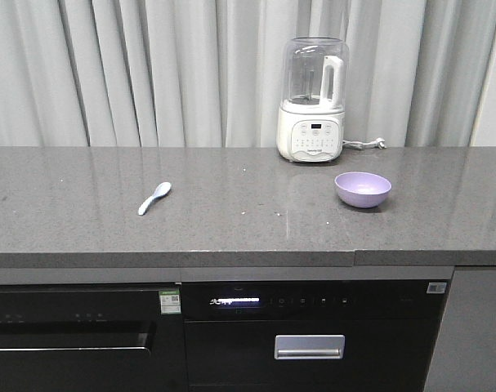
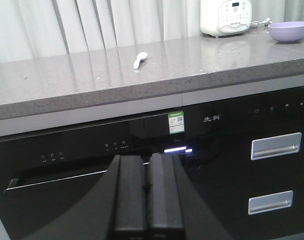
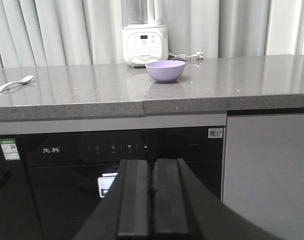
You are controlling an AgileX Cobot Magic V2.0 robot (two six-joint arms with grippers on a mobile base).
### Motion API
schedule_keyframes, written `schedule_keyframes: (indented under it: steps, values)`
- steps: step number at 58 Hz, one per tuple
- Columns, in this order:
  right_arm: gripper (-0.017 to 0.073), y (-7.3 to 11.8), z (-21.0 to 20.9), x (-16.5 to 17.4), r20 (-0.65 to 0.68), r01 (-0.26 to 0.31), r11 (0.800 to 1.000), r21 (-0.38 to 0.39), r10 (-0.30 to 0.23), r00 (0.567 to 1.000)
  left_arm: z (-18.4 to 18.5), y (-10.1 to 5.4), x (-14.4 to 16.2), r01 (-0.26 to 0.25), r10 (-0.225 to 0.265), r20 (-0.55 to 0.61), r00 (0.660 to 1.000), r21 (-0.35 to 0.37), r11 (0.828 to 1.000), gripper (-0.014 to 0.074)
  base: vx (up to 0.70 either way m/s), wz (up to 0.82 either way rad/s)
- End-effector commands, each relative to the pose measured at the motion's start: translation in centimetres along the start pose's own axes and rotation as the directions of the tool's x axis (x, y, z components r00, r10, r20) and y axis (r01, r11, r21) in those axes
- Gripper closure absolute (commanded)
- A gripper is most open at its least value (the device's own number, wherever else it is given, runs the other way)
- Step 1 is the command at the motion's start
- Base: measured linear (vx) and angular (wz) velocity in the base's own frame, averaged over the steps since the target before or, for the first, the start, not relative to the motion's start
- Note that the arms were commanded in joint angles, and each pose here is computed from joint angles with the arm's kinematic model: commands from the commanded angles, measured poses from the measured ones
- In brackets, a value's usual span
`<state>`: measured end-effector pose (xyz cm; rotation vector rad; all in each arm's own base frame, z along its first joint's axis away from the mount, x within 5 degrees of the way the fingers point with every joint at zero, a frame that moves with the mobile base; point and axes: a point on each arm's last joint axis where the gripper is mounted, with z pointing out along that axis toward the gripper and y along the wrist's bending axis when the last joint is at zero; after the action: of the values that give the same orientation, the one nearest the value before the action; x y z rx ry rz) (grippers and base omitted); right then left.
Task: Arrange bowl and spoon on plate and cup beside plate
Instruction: 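Drive the base toward the white spoon and lilac bowl on the counter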
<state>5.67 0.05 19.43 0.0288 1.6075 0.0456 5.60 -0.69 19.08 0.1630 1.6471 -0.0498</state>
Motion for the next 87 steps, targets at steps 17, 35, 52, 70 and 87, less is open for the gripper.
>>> schedule_keyframes:
  steps: [17,35,52,70,87]
  values:
    - [0.0568,0.05,-0.04,-0.63,0.088,0.02,1.0,-0.004,-0.02,0.996,-0.38,0.04,-1.73,0.008,-0.008,0.129,0.992,0.001,1.0,0.06,0.16,0.0]
    - [0.0568,0.05,-0.04,-0.63,0.088,0.02,1.0,-0.004,-0.02,0.996,-0.38,0.04,-1.73,0.008,-0.008,0.129,0.992,0.001,1.0,0.06,0.29,-0.05]
    - [0.0568,0.05,-0.04,-0.63,0.088,0.02,1.0,-0.004,-0.02,0.996,-0.38,0.04,-1.73,0.008,-0.008,0.129,0.992,0.001,1.0,0.06,0.41,0.02]
    - [0.0568,0.05,-0.04,-0.63,0.088,0.02,1.0,-0.004,-0.02,0.996,-0.38,0.04,-1.73,0.008,-0.008,0.129,0.992,0.001,1.0,0.06,0.43,0.04]
    - [0.0568,0.05,-0.04,-0.63,0.088,0.02,1.0,-0.004,-0.02,0.996,-0.38,0.04,-1.73,0.008,-0.008,0.129,0.992,0.001,1.0,0.06,0.25,-0.09]
